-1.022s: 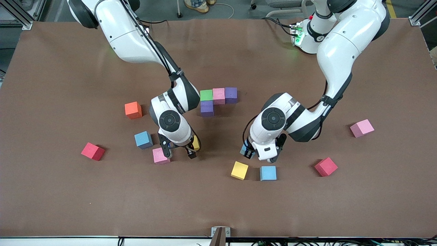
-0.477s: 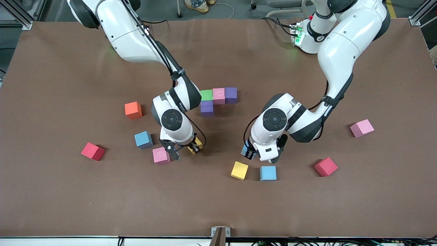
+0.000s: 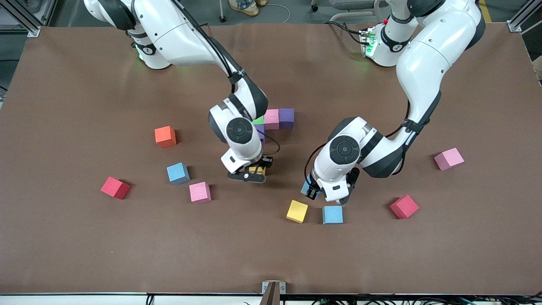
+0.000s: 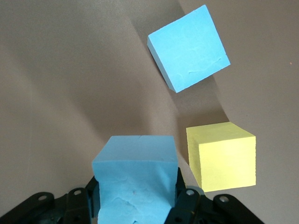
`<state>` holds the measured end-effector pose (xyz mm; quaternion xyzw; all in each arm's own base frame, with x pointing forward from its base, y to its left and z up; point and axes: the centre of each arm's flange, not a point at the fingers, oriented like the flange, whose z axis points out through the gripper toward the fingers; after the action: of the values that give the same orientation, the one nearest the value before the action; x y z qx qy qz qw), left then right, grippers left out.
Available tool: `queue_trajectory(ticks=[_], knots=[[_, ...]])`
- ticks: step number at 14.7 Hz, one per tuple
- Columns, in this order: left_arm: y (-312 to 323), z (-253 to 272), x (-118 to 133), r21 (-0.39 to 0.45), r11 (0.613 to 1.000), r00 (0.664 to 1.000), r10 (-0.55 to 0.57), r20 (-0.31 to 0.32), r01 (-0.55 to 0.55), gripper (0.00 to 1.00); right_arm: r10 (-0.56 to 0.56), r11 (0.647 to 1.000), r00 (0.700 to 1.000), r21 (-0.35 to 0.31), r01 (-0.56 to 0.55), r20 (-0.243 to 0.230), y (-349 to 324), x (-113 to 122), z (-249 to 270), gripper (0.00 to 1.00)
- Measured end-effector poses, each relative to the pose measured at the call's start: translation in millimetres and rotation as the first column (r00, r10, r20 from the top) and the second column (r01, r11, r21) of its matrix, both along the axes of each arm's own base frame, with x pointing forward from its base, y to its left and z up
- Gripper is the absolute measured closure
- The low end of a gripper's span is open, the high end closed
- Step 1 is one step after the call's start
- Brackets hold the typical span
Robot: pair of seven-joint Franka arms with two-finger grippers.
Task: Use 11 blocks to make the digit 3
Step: 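Carry the yellow cube to the column below purple with the right gripper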
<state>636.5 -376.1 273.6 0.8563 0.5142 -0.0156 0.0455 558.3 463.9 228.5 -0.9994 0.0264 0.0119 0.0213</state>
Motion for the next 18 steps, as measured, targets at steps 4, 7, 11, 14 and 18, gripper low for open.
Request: queue_trajectory(ticks=[4,7,11,14,18], knots=[[0,0,0,-0.002,1.0,1.0,0.002,-0.002,-0.002,0.41,0.079,0.997,0.997,-0.007,-0.079,0.001,-2,-4,10,0.44],[0,0,0,-0.002,1.0,1.0,0.002,-0.002,-0.002,0.41,0.091,0.996,0.996,-0.025,-0.091,-0.022,-11,-14,7,0.44],[0,0,0,-0.002,1.0,1.0,0.002,-0.002,-0.002,0.41,0.094,0.995,0.994,-0.039,-0.096,-0.046,-16,-23,-4,0.44],[0,0,0,-0.002,1.0,1.0,0.002,-0.002,-0.002,0.41,0.1,0.994,0.994,-0.041,-0.102,-0.053,-12,-29,-6,0.44],[0,0,0,-0.002,1.0,1.0,0.002,-0.002,-0.002,0.41,0.084,0.996,0.996,-0.032,-0.085,-0.034,-9,-38,-11,0.44]])
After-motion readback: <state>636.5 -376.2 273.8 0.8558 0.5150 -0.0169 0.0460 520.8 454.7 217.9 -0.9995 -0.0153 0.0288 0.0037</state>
